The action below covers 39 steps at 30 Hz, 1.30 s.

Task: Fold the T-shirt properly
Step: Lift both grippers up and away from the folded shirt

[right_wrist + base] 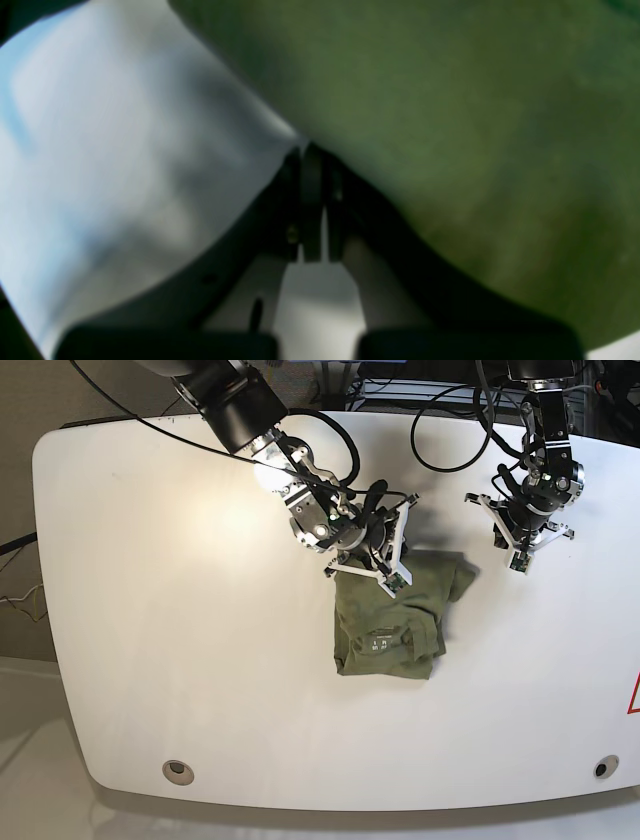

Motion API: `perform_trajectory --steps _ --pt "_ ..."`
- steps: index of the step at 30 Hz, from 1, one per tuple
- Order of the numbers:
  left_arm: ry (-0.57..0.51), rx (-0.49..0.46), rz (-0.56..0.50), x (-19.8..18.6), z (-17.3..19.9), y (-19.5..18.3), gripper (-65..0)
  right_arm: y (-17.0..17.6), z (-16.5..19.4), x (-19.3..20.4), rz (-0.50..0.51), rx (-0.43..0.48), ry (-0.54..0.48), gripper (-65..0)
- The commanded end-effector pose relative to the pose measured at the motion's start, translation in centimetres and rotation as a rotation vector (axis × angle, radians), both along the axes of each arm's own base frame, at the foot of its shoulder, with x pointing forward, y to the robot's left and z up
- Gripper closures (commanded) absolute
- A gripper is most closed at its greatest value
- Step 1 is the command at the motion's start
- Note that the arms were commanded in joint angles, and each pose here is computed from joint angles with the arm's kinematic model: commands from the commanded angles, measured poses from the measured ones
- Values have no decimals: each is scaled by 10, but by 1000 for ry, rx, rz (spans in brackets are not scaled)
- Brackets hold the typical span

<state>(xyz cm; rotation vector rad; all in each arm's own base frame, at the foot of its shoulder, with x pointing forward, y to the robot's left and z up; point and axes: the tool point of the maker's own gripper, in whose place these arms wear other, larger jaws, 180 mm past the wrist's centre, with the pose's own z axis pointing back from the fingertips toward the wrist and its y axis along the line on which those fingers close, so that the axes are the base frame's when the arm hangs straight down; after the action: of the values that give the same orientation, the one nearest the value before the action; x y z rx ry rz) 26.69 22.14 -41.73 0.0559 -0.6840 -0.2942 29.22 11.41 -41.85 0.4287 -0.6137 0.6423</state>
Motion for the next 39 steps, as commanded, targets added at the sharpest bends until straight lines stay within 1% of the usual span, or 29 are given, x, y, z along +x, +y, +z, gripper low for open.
perform_trajectory --steps 1,6,11,20,23,28,32,39 --pt "-31 8 5 6 10 5 -3 3 12 17 -7 9 -44 0" --pt "-32 8 8 6 10 6 -3 1 12 28 -9 -7 -51 0" --pt "-32 8 8 6 10 6 -3 1 15 43 -22 7 -83 0" --pt "-32 8 8 6 10 6 -3 4 9 56 -30 1 -81 0" --pt "-32 8 8 6 10 6 -3 5 8 56 -30 0 -78 0" --pt "-30 10 8 6 10 6 -3 9 21 56 -25 25 -105 0" --pt "-34 13 6 7 12 6 -3 10 29 45 -23 34 -106 0" --pt "-85 45 8 10 36 11 -3 -2 52 31 -14 49 -146 0"
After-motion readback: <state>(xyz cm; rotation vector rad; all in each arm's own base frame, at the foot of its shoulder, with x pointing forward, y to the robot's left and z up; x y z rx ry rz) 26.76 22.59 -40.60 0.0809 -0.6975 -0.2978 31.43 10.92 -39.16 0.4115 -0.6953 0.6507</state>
